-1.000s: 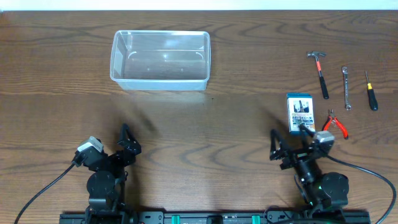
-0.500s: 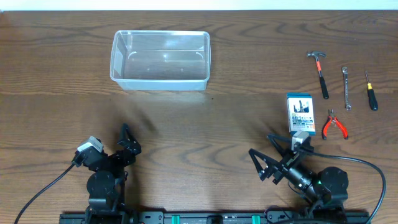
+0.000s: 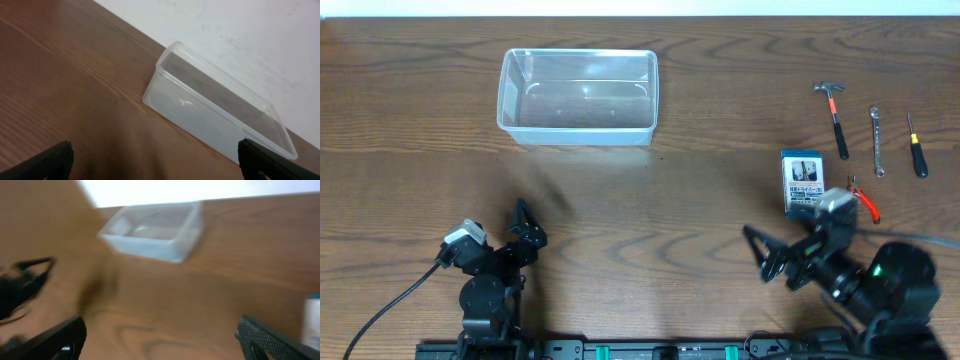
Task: Pack container
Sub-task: 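Raise both arms and swing them toward the clear plastic container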
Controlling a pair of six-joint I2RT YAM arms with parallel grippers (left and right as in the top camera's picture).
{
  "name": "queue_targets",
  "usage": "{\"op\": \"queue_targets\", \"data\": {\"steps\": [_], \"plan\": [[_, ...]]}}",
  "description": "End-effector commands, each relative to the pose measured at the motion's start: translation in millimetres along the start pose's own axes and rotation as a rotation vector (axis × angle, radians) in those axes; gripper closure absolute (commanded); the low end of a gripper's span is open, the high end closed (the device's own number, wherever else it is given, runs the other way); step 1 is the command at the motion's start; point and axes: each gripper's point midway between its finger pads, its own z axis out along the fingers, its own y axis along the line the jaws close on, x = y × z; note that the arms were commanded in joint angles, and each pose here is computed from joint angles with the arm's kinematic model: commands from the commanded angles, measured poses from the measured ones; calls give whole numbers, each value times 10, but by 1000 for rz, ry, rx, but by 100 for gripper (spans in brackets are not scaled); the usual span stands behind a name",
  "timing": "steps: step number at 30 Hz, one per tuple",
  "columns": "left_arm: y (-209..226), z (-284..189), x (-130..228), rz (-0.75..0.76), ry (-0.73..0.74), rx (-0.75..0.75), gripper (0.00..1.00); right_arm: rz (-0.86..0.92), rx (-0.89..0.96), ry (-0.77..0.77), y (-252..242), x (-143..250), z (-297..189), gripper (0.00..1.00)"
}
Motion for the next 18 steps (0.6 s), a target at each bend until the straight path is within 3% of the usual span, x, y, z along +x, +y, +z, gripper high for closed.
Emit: {"op": "queue_targets", "data": {"steps": [1, 8, 13, 18], "plan": [[78, 29, 102, 4, 18, -22, 2, -76, 270, 19, -338, -437, -163, 1], [77, 29, 102, 4, 18, -21, 2, -99, 320, 281, -424, -417, -139, 1], [77, 29, 102, 4, 18, -21, 2, -36, 351, 321, -509, -500, -8, 1], [78, 29, 102, 4, 18, -22, 2, -3, 510, 336, -691, -797, -77, 1]]}}
